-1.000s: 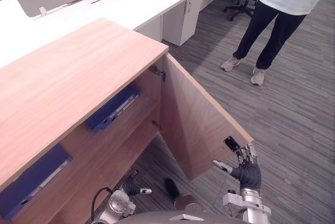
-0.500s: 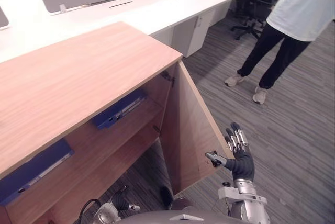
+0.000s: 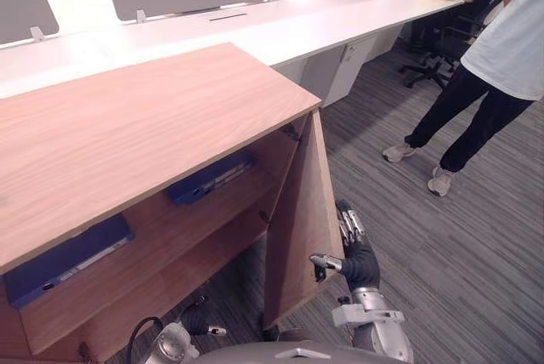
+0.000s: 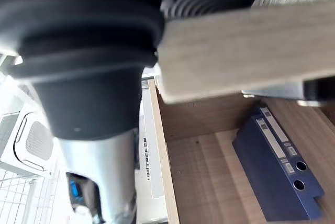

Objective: Walk over to the cabinet, pick up the folder, carry it to the office cabinet, place the folder inside the office cabinet, then close the office cabinet door

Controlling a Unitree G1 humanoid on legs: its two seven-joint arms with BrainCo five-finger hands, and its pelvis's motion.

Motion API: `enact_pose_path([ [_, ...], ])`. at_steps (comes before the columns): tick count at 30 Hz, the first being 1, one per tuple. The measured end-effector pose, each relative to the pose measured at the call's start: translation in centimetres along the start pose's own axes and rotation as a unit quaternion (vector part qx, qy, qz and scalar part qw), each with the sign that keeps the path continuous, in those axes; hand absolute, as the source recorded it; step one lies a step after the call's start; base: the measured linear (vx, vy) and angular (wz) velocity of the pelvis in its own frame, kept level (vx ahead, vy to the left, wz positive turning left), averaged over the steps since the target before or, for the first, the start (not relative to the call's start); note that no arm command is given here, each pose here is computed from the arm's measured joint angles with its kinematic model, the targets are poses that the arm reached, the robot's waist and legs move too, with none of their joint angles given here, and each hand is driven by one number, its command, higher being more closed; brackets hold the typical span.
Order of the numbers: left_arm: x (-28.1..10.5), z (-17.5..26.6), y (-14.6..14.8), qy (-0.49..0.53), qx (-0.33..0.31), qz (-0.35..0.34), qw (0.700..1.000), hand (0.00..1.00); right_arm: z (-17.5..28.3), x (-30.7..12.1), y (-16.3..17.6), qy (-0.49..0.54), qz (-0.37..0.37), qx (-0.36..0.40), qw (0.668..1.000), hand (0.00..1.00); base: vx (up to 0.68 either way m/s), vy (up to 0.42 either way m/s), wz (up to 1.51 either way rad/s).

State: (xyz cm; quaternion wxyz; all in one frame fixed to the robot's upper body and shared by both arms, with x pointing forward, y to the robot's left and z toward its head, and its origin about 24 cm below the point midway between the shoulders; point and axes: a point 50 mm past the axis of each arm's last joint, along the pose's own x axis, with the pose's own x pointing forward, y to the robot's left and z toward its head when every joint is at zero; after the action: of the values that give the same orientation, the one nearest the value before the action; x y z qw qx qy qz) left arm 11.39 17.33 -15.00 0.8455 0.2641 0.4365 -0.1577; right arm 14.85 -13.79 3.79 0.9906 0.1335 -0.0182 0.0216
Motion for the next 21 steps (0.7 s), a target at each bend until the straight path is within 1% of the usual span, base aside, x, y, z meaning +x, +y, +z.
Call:
enact_pose_path([
  [5, 0.0, 0.3, -0.4, -0.003, -0.006, -0.003, 1.0, 0.0, 1.1, 1.4, 0.7, -0.031, 0.013, -0.007, 0.999, 0.0, -0.01, -0.015, 0.13],
  [9, 0.1, 0.3, -0.5, -0.003, -0.006, -0.001, 1.0, 0.0, 4.4, 1.9, 1.2, -0.112, 0.011, -0.031, 0.993, 0.0, 0.05, -0.009, 0.07],
  [13, 0.4, 1.3, -0.3, -0.016, -0.016, 0.003, 1.0, 0.0, 7.4, 1.5, 0.2, -0.185, -0.034, -0.042, 0.981, 0.0, 0.02, -0.01, 0.09],
  [16, 0.6, 2.2, -0.5, -0.027, -0.033, 0.002, 0.999, 0.0, 8.6, 1.1, -0.5, -0.222, -0.066, -0.021, 0.973, 0.0, -0.01, -0.007, -0.01],
  [18, 0.5, 2.6, -0.9, -0.039, -0.04, 0.0, 0.998, 0.0, 8.7, 0.9, -1.2, -0.229, -0.089, -0.011, 0.969, 0.0, -0.04, -0.022, 0.02],
  [20, 0.2, 2.4, -1.3, -0.041, -0.044, -0.003, 0.998, 0.0, 8.4, 0.9, -2.1, -0.221, -0.115, -0.013, 0.968, 0.0, -0.03, -0.028, 0.05],
  [21, 0.0, 1.9, -1.6, -0.034, -0.045, -0.007, 0.998, 0.0, 7.5, 0.8, -2.7, -0.201, -0.13, -0.018, 0.971, 0.0, -0.02, -0.031, 0.04],
])
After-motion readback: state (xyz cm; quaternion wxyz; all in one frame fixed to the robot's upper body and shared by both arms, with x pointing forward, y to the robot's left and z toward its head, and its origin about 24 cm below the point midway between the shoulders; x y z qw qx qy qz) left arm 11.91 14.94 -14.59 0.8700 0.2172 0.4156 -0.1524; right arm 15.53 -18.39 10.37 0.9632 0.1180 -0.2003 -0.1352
